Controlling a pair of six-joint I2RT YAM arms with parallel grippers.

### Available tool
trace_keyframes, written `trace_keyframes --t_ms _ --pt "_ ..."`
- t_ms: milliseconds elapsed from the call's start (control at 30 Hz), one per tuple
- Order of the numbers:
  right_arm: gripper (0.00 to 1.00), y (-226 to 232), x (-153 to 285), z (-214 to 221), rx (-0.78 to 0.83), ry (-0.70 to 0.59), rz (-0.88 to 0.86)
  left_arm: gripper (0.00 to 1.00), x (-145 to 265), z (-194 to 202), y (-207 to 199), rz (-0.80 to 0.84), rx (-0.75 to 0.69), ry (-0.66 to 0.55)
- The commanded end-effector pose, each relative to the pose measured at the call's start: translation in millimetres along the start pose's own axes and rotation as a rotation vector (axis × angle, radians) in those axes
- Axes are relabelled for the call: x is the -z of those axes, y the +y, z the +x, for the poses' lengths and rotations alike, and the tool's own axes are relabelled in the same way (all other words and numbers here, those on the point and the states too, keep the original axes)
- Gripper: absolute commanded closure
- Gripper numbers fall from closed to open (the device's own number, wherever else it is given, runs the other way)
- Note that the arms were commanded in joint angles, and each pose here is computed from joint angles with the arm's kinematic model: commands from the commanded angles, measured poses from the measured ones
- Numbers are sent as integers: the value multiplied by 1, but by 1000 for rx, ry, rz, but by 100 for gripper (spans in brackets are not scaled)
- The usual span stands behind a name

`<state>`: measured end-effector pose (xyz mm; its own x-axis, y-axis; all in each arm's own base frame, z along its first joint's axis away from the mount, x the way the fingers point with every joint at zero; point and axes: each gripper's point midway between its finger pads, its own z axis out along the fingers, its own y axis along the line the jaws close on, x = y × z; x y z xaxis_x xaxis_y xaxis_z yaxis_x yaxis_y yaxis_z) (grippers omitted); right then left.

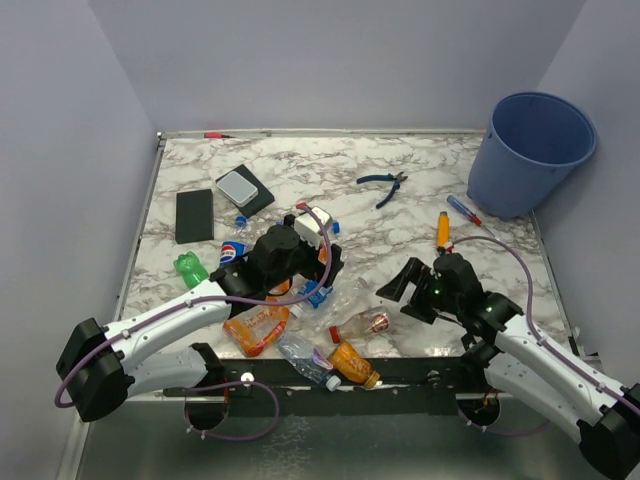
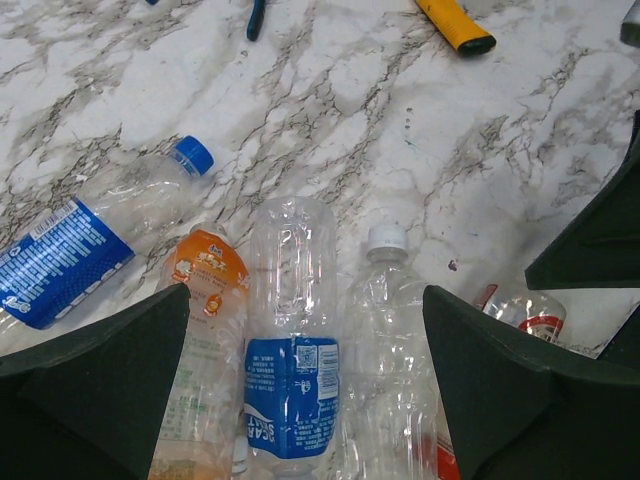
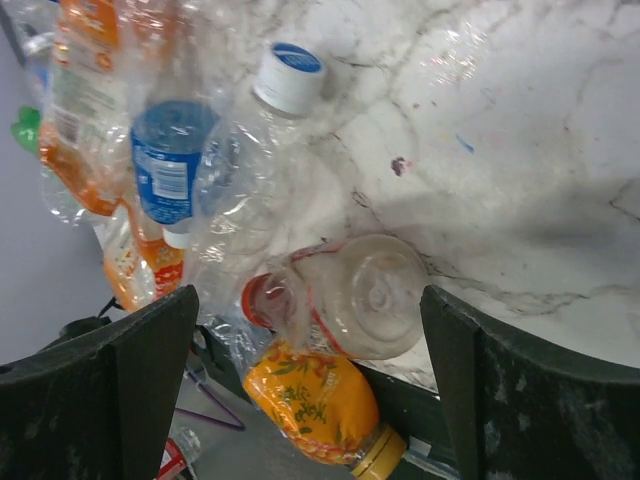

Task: Put the plastic bottles in the bin
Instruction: Pick up the plastic bottle at the center of the board.

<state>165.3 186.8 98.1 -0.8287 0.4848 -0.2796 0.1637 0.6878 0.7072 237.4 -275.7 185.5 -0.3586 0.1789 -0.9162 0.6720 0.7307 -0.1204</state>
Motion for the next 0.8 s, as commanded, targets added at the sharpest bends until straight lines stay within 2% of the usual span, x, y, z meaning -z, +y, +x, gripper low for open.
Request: trace_keyframes --t_ms 0,233,767 --pt "4 -37 -5 30 -86 121 128 1 6 -10 -4 16 -1 -44" --pt "8 -52 -18 42 -109 165 156 1 8 -10 -5 15 -5 -51" --pt "21 -37 -30 59 -84 260 63 1 9 -11 -10 34 -9 -55"
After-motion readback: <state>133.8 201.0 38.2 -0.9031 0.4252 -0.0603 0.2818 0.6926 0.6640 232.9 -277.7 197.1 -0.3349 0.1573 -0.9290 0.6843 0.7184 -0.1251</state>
